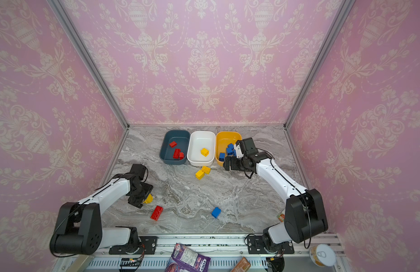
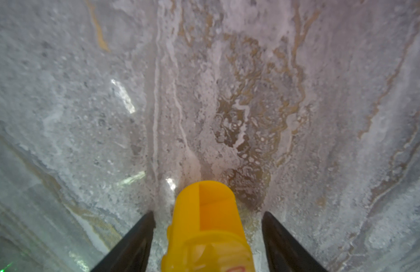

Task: Sort the legos into containers by color
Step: 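Lower the left gripper onto the yellow round piece and grasp it, then carry the yellow round piece left over the white bin while right moves toward blue brick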

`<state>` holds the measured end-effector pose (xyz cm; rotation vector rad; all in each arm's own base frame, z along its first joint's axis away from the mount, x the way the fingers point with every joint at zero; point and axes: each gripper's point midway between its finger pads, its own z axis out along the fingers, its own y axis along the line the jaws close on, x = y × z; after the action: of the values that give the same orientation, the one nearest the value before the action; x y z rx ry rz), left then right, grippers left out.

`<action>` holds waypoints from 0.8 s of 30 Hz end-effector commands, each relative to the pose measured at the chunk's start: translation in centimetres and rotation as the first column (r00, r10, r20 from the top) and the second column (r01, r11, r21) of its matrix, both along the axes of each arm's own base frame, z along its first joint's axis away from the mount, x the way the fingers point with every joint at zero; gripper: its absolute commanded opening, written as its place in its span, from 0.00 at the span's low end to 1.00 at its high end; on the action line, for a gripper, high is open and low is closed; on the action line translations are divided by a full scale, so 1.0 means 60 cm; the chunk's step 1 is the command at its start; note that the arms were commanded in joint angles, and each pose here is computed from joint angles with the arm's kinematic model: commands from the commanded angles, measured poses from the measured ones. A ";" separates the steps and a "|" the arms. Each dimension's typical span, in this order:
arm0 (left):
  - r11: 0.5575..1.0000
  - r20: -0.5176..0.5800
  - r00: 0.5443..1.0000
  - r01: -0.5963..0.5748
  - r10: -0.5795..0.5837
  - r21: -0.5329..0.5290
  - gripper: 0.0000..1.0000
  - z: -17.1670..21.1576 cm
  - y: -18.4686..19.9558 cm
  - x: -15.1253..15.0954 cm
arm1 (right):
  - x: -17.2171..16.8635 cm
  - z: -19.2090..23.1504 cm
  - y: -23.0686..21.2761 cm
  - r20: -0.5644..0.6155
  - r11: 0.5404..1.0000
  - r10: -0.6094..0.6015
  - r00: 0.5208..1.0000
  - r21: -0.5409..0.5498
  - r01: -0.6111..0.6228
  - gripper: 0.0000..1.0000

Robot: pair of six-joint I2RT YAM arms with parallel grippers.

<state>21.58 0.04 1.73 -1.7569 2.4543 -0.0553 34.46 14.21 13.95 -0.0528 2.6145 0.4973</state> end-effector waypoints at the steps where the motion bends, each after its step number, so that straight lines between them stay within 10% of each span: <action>1: 0.999 0.010 1.000 -0.018 0.018 -0.027 0.69 -0.013 -0.005 0.010 | -0.015 0.002 -0.004 -0.013 1.000 -0.014 1.000 -0.005 0.014 1.00; 24: 0.999 0.097 0.995 0.039 -0.038 -0.006 0.43 0.027 -0.002 0.026 | -0.030 0.001 -0.007 -0.018 1.000 -0.030 0.999 -0.001 0.030 1.00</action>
<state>22.14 -0.11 2.21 -1.7347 2.4334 -0.1028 33.56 14.03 13.80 -0.0372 2.6290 0.4970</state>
